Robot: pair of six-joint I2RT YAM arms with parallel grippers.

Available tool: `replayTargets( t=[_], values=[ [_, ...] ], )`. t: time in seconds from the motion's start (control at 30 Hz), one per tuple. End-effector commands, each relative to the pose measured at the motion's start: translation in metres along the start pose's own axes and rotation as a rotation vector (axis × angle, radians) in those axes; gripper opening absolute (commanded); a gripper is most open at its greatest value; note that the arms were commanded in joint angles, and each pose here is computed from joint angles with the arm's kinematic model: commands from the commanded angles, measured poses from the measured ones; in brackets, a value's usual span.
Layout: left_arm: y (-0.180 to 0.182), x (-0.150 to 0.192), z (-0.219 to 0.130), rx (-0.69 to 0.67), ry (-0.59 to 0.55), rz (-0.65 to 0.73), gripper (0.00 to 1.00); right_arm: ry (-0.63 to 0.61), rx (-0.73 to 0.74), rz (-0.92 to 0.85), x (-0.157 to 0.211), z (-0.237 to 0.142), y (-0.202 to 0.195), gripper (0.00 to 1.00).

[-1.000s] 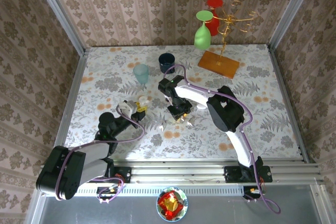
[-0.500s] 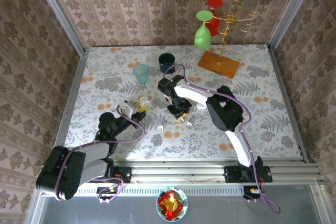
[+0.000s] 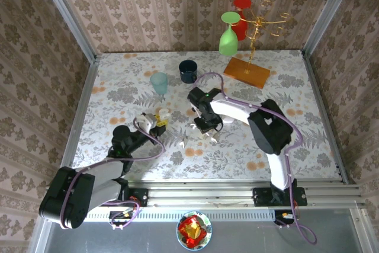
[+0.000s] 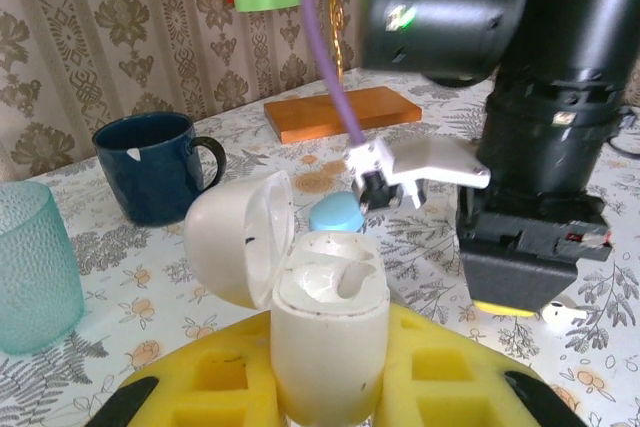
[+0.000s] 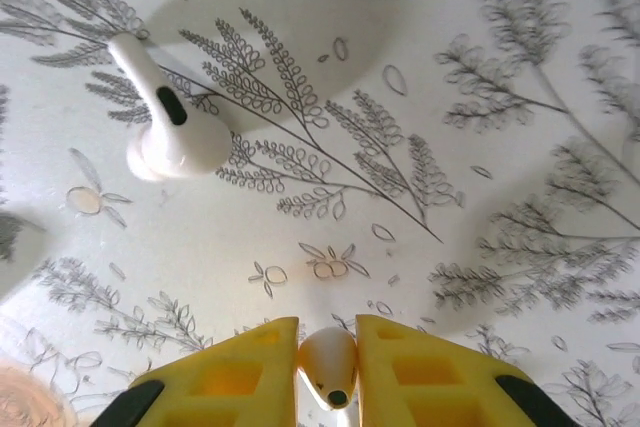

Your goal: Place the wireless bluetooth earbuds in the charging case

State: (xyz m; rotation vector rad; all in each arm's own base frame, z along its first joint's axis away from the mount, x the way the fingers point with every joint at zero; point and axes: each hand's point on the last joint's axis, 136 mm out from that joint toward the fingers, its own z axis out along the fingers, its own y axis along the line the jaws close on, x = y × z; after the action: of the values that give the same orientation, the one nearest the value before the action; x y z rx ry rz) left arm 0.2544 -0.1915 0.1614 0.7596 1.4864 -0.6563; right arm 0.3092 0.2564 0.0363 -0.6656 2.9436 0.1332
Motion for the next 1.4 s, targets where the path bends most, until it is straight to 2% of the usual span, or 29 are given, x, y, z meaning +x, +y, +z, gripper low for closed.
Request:
replayTargets(
  t=[0.0, 0.23, 0.33, 0.43, 0.53, 0.8, 1.37],
  values=[
    [-0.007, -0.019, 0.007, 0.048, -0.035, 0.036, 0.06, -0.309, -0.14, 0.012, -0.043, -0.048, 0.017, 0.21],
    [-0.016, -0.038, 0.019, 0.111, -0.089, -0.004, 0.06, -0.703, -0.288, 0.013, -0.057, -0.121, 0.021, 0.19],
    [-0.022, -0.047, 0.023, 0.152, -0.12, -0.009, 0.06, -0.864, -0.399, 0.02, -0.057, -0.156, 0.026, 0.19],
    [-0.033, -0.055, 0.027, 0.215, -0.143, -0.011, 0.06, -0.994, -0.511, 0.016, -0.051, -0.193, 0.031, 0.19],
    [-0.042, -0.062, 0.033, 0.258, -0.161, -0.019, 0.06, -1.07, -0.614, -0.014, -0.043, -0.22, 0.039, 0.19],
    [-0.06, -0.076, 0.044, 0.35, -0.207, -0.012, 0.06, -1.15, -0.787, -0.083, -0.034, -0.255, 0.061, 0.19],
    [-0.069, -0.085, 0.051, 0.38, -0.226, -0.002, 0.06, -1.1, -0.801, -0.136, -0.039, -0.242, 0.078, 0.18]
  ],
)
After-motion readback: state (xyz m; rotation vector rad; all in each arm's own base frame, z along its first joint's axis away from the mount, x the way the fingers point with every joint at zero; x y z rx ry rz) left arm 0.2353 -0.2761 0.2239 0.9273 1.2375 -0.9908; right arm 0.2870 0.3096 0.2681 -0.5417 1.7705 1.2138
